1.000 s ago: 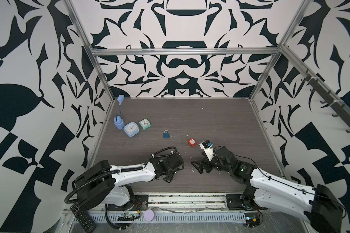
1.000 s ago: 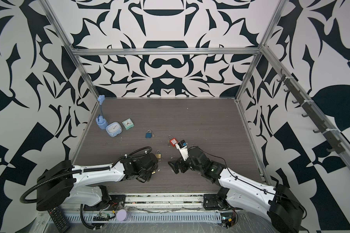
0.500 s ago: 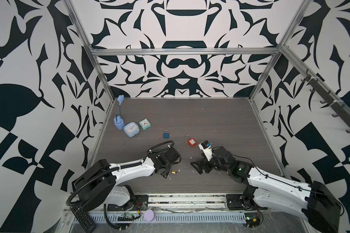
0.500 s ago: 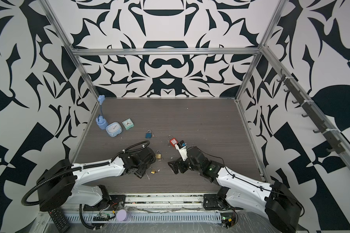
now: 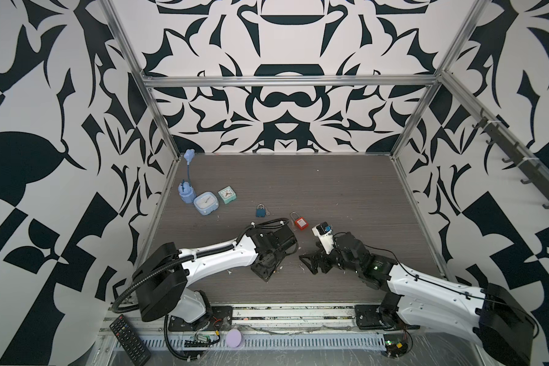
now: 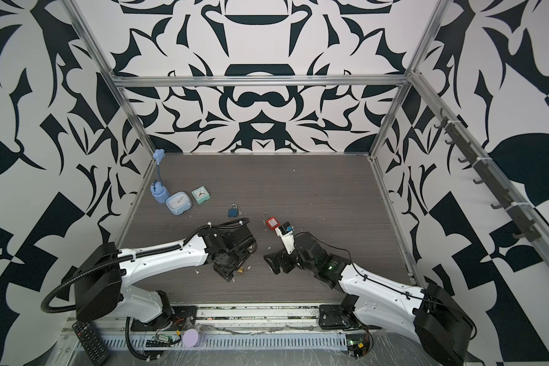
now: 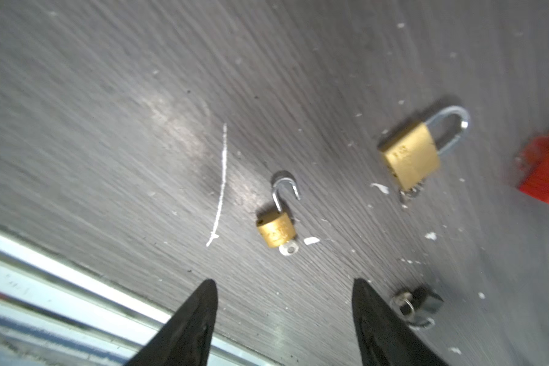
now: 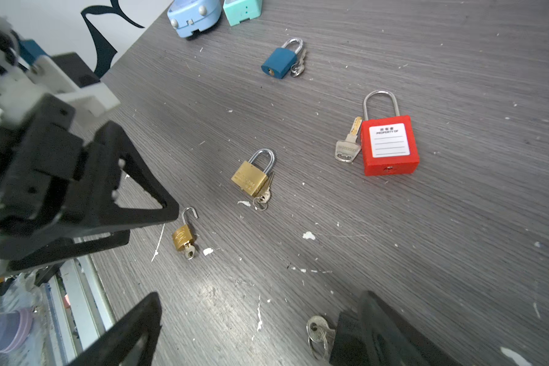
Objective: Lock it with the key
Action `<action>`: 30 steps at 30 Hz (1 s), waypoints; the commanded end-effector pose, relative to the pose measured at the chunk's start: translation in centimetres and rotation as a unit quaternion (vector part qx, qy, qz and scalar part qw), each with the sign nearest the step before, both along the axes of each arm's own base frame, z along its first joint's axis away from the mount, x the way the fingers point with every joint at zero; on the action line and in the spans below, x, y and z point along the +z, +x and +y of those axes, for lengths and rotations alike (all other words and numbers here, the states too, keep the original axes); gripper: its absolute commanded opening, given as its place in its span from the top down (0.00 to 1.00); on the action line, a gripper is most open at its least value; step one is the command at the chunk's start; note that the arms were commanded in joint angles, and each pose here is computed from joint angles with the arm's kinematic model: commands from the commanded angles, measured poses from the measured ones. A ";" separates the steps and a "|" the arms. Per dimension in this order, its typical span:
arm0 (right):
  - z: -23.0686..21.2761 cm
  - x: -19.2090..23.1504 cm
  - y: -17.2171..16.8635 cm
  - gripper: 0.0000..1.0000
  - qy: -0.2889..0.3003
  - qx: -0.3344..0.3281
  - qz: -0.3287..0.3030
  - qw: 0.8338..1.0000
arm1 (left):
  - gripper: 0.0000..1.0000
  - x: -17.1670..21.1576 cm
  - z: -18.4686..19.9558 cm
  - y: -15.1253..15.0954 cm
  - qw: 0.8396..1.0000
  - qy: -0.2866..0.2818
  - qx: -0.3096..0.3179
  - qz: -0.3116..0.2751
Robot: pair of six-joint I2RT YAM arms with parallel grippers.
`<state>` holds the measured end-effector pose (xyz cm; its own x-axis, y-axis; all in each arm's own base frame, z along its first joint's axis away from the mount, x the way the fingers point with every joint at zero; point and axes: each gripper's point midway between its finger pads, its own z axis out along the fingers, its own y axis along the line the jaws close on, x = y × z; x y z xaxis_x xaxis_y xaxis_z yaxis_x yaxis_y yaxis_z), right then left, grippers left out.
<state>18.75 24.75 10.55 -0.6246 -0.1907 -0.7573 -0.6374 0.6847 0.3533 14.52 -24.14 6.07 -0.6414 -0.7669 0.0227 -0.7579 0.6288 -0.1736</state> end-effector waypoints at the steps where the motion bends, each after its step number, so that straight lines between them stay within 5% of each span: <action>1: 0.3 1.5 0.1 0.02 0.025 0.002 -0.024 0.999 | 0.31 0.2 0.1 -0.8 0.998 0.014 0.050 0.036; 15: 1.7 0.1 -4.6 0.00 0.010 0.157 -0.025 0.987 | 0.35 -2.4 -0.1 -1.1 0.990 0.019 0.123 0.059; 30: 2.5 -1.3 -6.5 0.01 -0.025 0.202 -0.006 0.979 | 0.44 -4.7 0.3 -1.2 0.984 0.032 0.164 0.066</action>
<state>11.96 26.23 7.14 -0.5299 -0.4797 -0.6994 -0.8368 0.4298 0.3392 13.69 -24.67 2.14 -0.5273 -0.8478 0.0558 -0.8492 0.5237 -0.0674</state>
